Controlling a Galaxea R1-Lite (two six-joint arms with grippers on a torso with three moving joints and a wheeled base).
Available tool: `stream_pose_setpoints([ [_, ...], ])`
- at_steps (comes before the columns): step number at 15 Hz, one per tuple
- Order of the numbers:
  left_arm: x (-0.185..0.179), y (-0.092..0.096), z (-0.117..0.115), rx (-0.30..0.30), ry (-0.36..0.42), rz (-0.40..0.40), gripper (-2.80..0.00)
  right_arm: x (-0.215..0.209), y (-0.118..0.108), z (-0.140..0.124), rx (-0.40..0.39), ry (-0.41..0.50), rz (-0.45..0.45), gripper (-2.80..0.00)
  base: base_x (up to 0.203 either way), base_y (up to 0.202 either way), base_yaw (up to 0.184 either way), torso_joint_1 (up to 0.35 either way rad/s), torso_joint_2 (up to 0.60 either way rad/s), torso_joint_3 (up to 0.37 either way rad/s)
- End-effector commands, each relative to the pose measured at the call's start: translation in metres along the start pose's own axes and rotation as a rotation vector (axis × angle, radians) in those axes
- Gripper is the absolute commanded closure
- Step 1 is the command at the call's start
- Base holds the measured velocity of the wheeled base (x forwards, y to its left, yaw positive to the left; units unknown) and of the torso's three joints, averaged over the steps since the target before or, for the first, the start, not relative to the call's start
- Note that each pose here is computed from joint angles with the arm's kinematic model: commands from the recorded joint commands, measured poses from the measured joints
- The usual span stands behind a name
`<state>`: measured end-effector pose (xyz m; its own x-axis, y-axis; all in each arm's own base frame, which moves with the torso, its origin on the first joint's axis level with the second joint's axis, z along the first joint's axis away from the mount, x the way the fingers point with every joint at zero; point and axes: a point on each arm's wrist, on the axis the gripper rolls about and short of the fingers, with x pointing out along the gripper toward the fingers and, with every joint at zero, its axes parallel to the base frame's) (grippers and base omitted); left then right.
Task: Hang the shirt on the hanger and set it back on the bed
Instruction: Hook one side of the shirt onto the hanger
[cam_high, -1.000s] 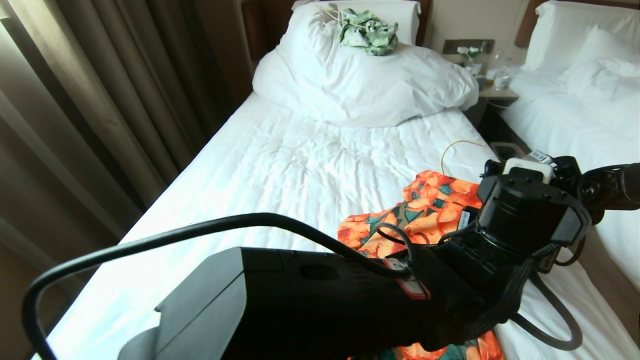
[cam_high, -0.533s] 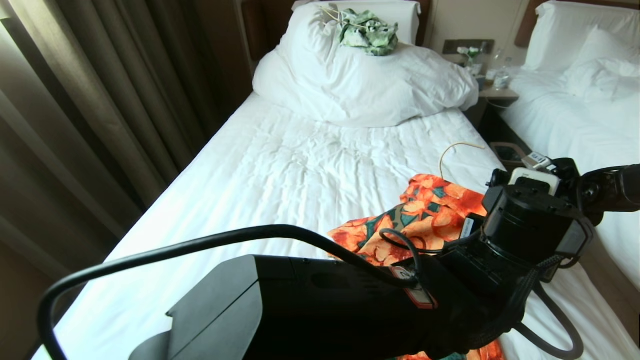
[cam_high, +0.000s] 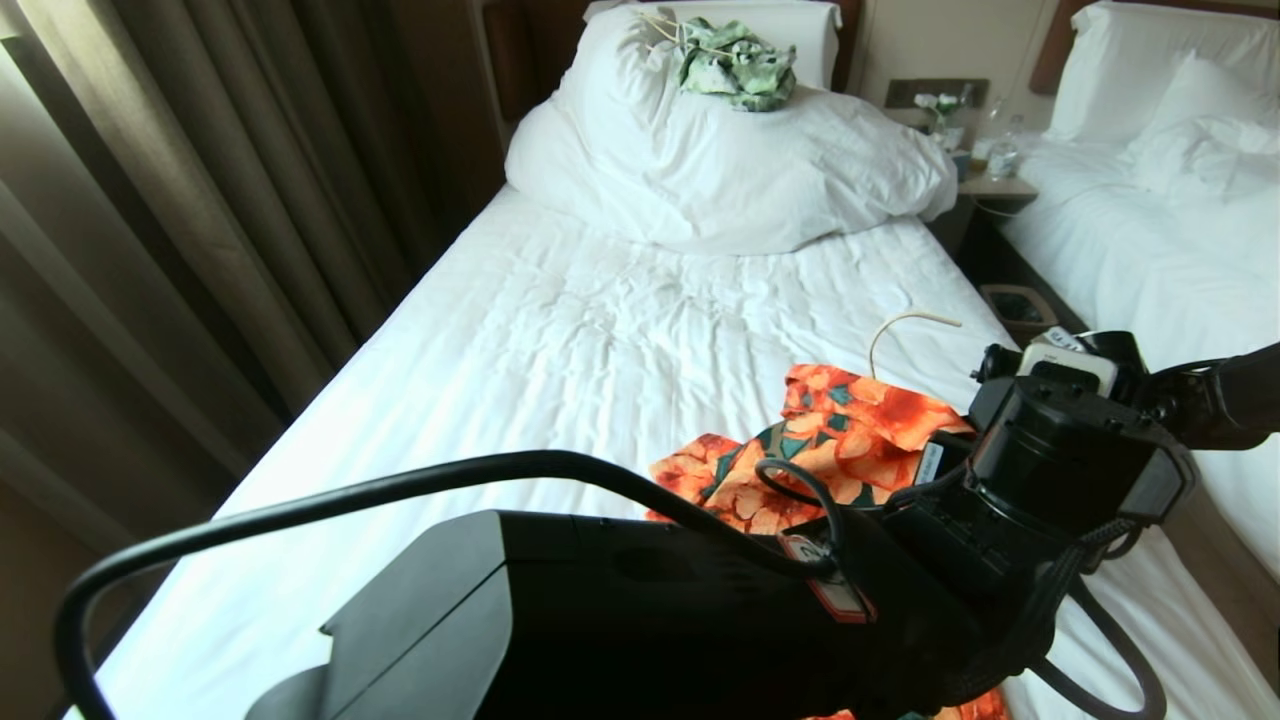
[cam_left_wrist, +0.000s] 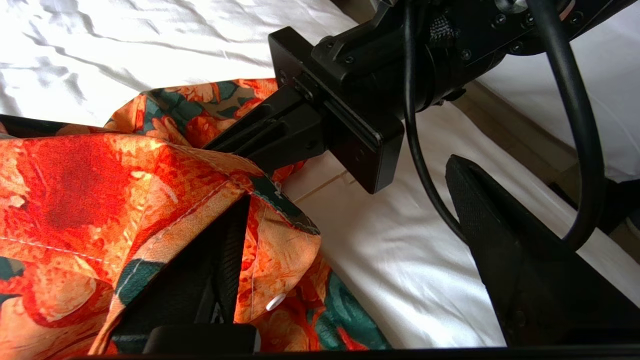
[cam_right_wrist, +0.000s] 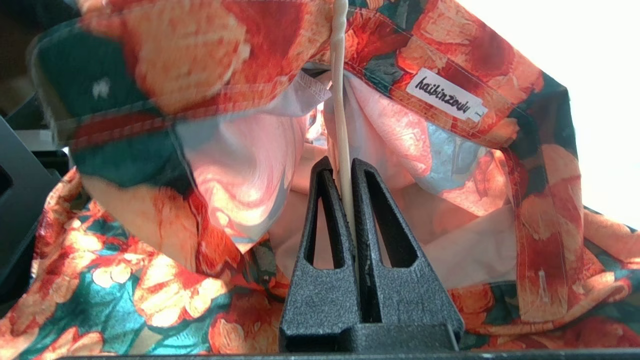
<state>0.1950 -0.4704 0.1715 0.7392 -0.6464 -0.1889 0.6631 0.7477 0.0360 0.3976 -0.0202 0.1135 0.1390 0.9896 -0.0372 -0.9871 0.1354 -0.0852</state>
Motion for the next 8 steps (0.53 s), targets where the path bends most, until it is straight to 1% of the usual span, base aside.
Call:
stream_pose_setpoints([
  [1,-0.006,0.001,0.004,0.017,0.04,-0.003,-2.8,-0.002,0.003,-0.009,0.006,-0.006,-0.001,0.0,0.0,0.0,0.0,0.0,0.0,0.0],
  [2,-0.01,-0.001,-0.001,0.04,0.1,-0.013,-2.8,-0.005,0.003,-0.011,0.01,-0.005,-0.008,0.0,0.0,0.0,0.0,0.0,0.0,0.0],
  [4,-0.017,-0.004,-0.007,0.033,0.195,-0.053,-2.8,-0.006,0.003,-0.013,0.016,-0.005,-0.01,0.0,0.0,0.0,0.0,0.0,0.0,0.0],
  [6,-0.023,-0.006,-0.017,0.067,0.302,-0.084,-2.8,-0.005,0.002,-0.012,0.012,-0.005,-0.008,0.0,0.0,0.0,0.0,0.0,0.0,0.0],
  [7,-0.024,-0.009,-0.022,0.068,0.338,-0.098,-2.8,-0.005,0.002,-0.011,0.008,-0.005,-0.008,0.0,0.0,0.0,0.0,0.0,0.0,0.0],
  [8,-0.024,-0.009,-0.025,0.066,0.352,-0.099,-2.8,-0.005,0.001,-0.01,0.002,-0.006,-0.009,0.0,0.0,0.0,0.0,0.0,0.0,0.0],
])
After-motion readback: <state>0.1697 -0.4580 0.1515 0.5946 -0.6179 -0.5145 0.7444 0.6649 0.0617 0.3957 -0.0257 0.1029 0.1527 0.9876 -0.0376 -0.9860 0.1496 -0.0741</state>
